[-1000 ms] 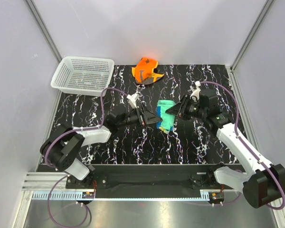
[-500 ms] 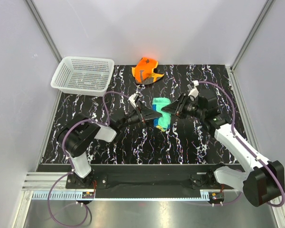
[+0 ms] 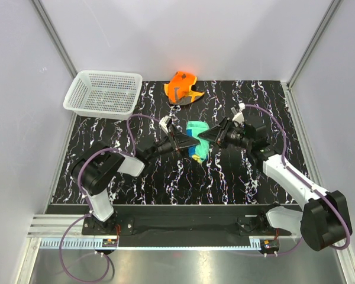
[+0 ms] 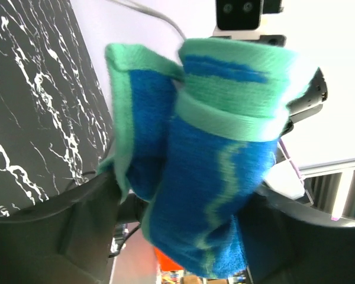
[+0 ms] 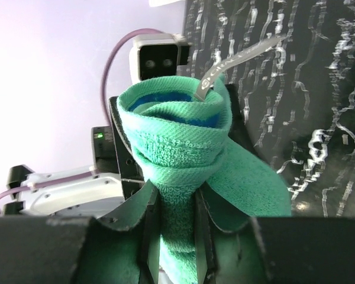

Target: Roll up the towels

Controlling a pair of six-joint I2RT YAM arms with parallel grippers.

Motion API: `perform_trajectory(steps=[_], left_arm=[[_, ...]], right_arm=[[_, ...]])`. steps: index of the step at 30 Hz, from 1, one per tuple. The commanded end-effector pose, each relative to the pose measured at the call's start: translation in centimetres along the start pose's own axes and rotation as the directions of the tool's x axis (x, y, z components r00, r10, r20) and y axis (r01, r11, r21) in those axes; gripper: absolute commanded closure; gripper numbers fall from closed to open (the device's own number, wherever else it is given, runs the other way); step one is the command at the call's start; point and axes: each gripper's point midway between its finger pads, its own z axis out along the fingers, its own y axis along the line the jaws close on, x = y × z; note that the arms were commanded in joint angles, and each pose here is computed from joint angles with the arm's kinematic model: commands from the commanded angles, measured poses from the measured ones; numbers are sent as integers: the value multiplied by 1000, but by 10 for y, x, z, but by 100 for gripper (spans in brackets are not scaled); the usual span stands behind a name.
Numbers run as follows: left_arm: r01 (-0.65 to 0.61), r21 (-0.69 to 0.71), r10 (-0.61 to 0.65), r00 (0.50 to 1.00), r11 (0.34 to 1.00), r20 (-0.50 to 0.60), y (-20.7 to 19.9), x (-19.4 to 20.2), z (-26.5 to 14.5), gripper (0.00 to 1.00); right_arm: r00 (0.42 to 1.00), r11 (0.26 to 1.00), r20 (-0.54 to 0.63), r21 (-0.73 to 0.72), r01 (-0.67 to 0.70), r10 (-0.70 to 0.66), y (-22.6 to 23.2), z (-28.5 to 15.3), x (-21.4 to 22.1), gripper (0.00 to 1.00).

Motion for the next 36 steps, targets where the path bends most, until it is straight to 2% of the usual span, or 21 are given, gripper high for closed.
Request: perform_trajectory(steps=[1, 7, 11, 12, 13, 15, 17, 18, 20, 22, 23, 24, 25, 27, 28, 29, 30, 31, 33, 34, 36], left_arm=[[-248, 273, 242, 969, 929, 57, -72, 2, -7, 7], [-263, 262, 254, 965, 929, 68, -66, 0, -8, 8], [-267, 296, 259, 964, 917, 65, -73, -2, -4, 28], [-267, 299, 261, 963, 916, 61, -74, -1, -4, 41], [-272, 306, 267, 962, 913, 59, -77, 0, -4, 46], [-276, 318, 272, 960, 907, 59, -83, -1, -5, 74], [-271, 308, 267, 962, 912, 55, -83, -2, -6, 96], [-271, 306, 267, 962, 913, 56, -84, -3, -7, 100], [-263, 277, 262, 964, 924, 40, -80, -3, -8, 100], [-268, 236, 272, 962, 934, 16, -73, -2, -9, 100], [-249, 177, 252, 968, 952, 3, -66, -7, -11, 100], [-253, 144, 256, 967, 957, -3, -62, -10, -12, 100], [-251, 63, 254, 967, 966, -39, -51, -11, -16, 100], [-274, -37, 273, 961, 961, -33, -45, -32, -24, 100], [-345, -80, 342, 938, 935, -48, -40, -41, -29, 100], [-328, -171, 327, 944, 929, -36, -41, -61, -39, 100], [-338, -217, 340, 940, 916, -33, -41, -73, -45, 100], [-389, -254, 389, 920, 886, -49, -39, -85, -52, 100], [-372, -349, 387, 922, 860, -30, -47, -126, -71, 100], [-398, -405, 417, 908, 823, -43, -33, -144, -78, 100], [-365, -526, 416, 909, 768, -23, -36, -187, -101, 100]], right_arm=[[997, 983, -75, -181, 15, -29, 47, -2, 12, 73], [995, 979, -98, -203, -4, -16, 53, 0, 12, 73], [994, 972, -112, -231, -37, 11, 50, 3, 15, 73], [993, 972, -115, -232, -45, 18, 47, 4, 16, 73], [992, 972, -122, -225, -62, 35, 43, 5, 18, 73], [992, 973, -123, -221, -59, 33, 40, 6, 19, 73], [992, 975, -121, -216, -56, 30, 38, 6, 20, 73], [993, 975, -116, -217, -46, 21, 40, 5, 18, 73], [993, 979, -115, -198, -40, 18, 38, 6, 17, 71], [995, 981, -98, -196, 6, -26, 44, 6, 12, 64], [994, 987, -104, -160, 0, -16, 40, 6, 13, 55], [995, 985, -76, -164, 55, -69, 50, 6, 4, 28], [994, 993, -92, -112, 47, -58, 44, 5, 6, 20], [995, 995, -48, -35, 91, -92, 41, 3, -6, 9], [987, 988, -22, -7, 156, -156, 48, -1, -15, 7], [989, 987, -35, 76, 143, -141, 36, -7, -14, 6], [988, 979, 10, 133, 153, -156, 30, -11, -25, 5], [982, 970, 28, 161, 180, -187, 30, -16, -31, 4], [983, 959, 47, 231, 163, -178, 16, -27, -35, 4], [983, 956, 48, 244, 161, -178, 12, -29, -33, 4], [985, 953, 40, 260, 152, -168, 3, -32, -27, 3]])
